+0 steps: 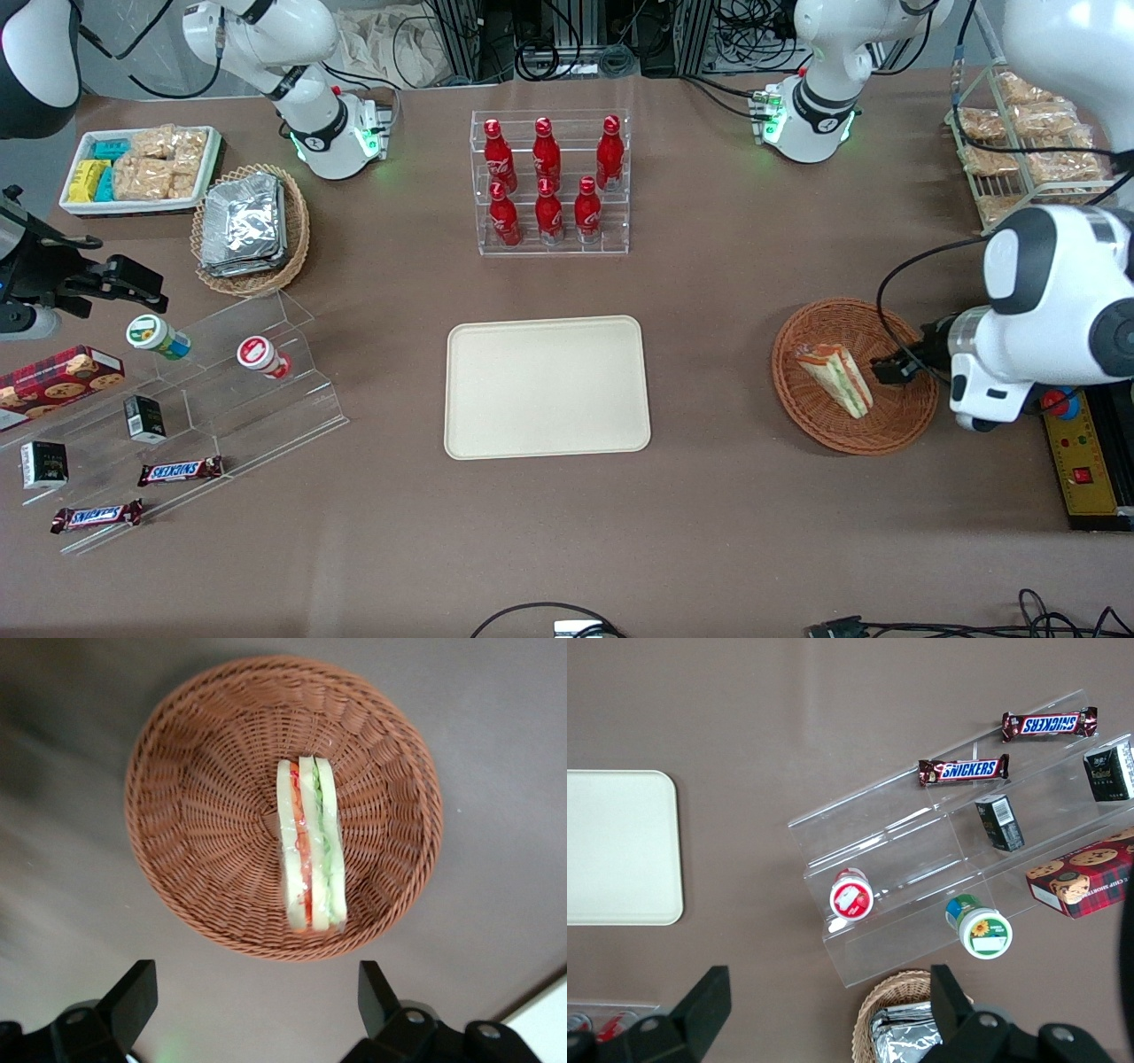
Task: Place sandwich from basket to tray
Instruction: 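Lower the open left gripper and close it on the wrapped sandwich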
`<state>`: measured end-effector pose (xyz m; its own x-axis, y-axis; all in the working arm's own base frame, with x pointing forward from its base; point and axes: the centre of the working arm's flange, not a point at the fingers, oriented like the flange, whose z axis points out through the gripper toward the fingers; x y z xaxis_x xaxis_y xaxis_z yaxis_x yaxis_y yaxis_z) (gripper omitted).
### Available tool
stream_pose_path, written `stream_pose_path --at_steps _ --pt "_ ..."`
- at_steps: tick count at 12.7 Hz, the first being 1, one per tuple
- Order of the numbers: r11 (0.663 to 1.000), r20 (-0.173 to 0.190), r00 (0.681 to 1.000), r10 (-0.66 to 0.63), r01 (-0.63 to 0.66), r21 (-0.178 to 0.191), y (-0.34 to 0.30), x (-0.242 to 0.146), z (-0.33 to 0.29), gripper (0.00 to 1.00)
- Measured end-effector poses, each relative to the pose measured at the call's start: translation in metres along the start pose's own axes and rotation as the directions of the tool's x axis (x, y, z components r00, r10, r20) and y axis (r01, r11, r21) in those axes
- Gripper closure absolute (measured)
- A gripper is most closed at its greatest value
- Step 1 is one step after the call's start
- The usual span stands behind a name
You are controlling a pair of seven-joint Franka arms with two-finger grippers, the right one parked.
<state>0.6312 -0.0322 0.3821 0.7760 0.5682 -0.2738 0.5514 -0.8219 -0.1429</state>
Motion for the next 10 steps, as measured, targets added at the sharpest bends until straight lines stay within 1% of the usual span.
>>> stream_pose_path --at_steps 2,3,4,7,10 --pt "0.997 0.032 0.996 -0.081 0.081 -0.008 0.011 0.01 0.027 0.0" --pt "0.994 0.04 0.993 -0.113 0.114 -0.007 0.016 0.015 0.04 0.0" --pt "0.991 0.045 0.99 -0.132 0.132 -0.006 0.021 0.019 0.053 0.0" --pt "0.988 0.044 0.987 -0.153 0.154 -0.018 0.029 0.03 0.085 0.0" --pt "0.987 0.059 0.985 -0.16 0.161 -0.016 0.032 0.035 0.107 0.0"
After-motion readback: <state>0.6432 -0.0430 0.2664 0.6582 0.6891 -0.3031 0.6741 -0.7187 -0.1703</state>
